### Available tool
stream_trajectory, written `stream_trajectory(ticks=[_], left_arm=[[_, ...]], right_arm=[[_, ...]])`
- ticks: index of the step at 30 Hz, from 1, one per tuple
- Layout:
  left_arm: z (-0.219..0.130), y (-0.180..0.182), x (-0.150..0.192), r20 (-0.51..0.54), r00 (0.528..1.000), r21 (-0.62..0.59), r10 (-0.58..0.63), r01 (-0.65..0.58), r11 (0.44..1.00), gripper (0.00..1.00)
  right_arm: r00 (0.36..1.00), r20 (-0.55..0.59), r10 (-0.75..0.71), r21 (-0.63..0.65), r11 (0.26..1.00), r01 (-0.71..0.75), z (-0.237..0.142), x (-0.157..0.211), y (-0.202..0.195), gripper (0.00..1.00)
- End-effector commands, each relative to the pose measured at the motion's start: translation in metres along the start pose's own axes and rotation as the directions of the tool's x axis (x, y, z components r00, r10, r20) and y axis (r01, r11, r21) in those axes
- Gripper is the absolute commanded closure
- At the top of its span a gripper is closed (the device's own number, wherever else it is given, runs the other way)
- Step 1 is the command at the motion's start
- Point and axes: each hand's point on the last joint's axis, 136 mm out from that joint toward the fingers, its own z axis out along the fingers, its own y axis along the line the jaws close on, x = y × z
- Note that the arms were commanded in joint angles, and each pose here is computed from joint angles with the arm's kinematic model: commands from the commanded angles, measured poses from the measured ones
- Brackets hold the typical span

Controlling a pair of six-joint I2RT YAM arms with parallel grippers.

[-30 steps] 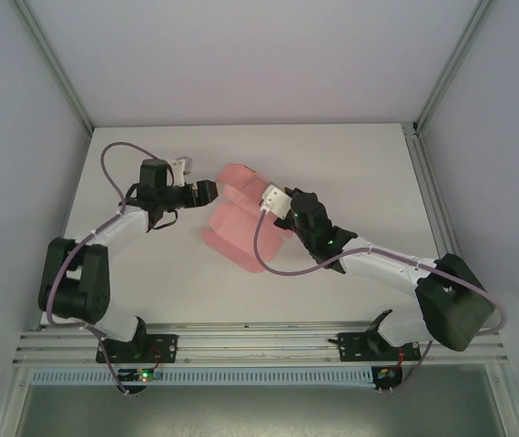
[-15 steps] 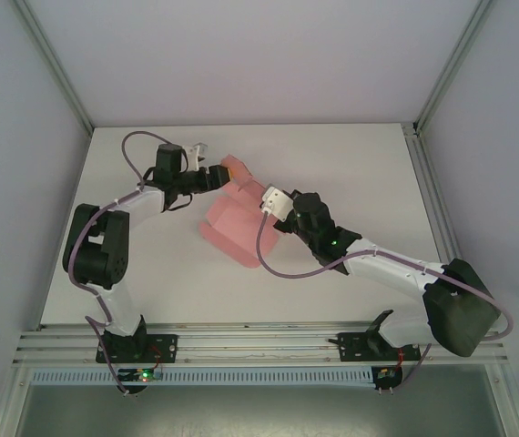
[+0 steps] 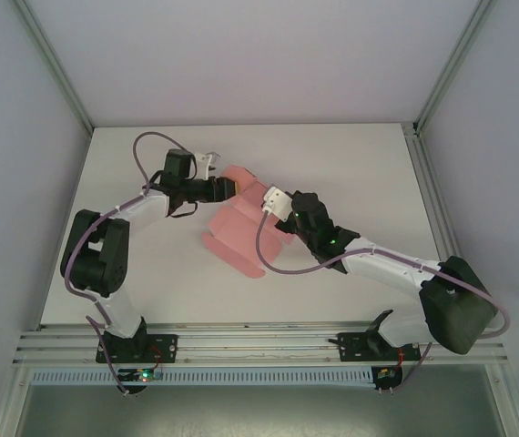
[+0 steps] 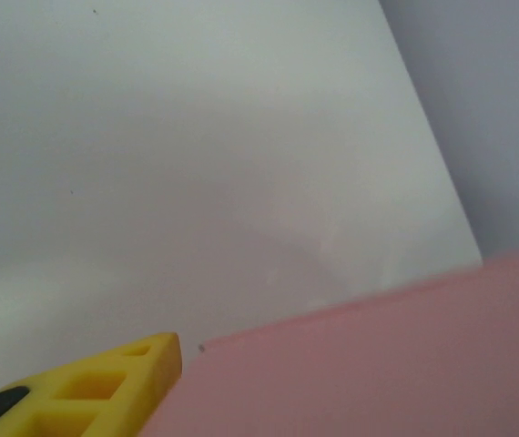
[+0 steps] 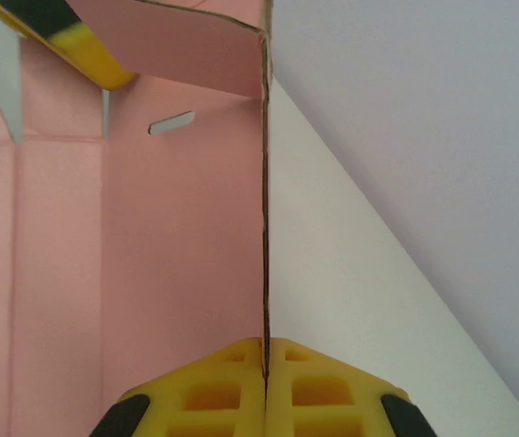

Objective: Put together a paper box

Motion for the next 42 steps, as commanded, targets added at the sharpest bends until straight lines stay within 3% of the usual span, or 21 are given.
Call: stream_trajectory(ticks=[1,6,12,16,21,29,32,36,42], left_arm=[[-0.002,-0.006,0.016,-0.044,0.997,-0.046,0.066,-0.068,0.997,0.55],[-0.004,-0.003,0.022,-0.04,0.998,-0.084,0.054,-0.057,0.995,0.54],[-0.003,-0.005,0.025,-0.022,0.998,-0.087,0.062,-0.064,0.994,0.65],[0.004,-0.011,0.016,0.001,0.995,-0.053,0.102,-0.101,0.993,0.66],[0.006,0.0,0.005,0.012,0.994,-0.122,0.106,-0.103,0.987,0.66],[0.009,-0.011,0.01,-0.011,0.975,-0.125,0.222,-0.222,0.967,0.87],[0.009,-0.027,0.021,-0.026,0.936,-0.157,0.352,-0.352,0.923,0.87],[0.016,-0.041,0.037,-0.088,0.833,-0.268,0.546,-0.548,0.793,0.87],[0.036,-0.063,0.051,-0.106,0.729,-0.272,0.676,-0.675,0.685,0.88]], right_arm=[[0.999,-0.016,0.05,0.042,0.998,-0.05,0.005,-0.002,-0.013,1.0],[0.997,-0.04,0.071,0.086,0.994,-0.067,0.008,0.001,-0.024,1.0],[0.995,-0.046,0.092,0.058,0.994,-0.089,0.01,0.002,-0.02,1.0],[0.995,-0.032,0.092,0.015,0.996,-0.092,0.01,0.0,-0.01,1.0],[0.994,-0.025,0.105,0.02,0.994,-0.104,0.007,0.0,-0.012,1.0],[0.992,-0.063,0.111,0.03,0.994,-0.109,0.01,0.004,-0.012,1.0],[0.987,-0.081,0.138,0.032,0.99,-0.136,0.011,0.005,-0.012,1.0],[0.991,-0.086,0.106,-0.003,0.994,-0.107,0.01,0.007,-0.001,1.0],[0.994,-0.087,0.069,-0.004,0.998,-0.07,0.009,0.011,0.006,1.0]])
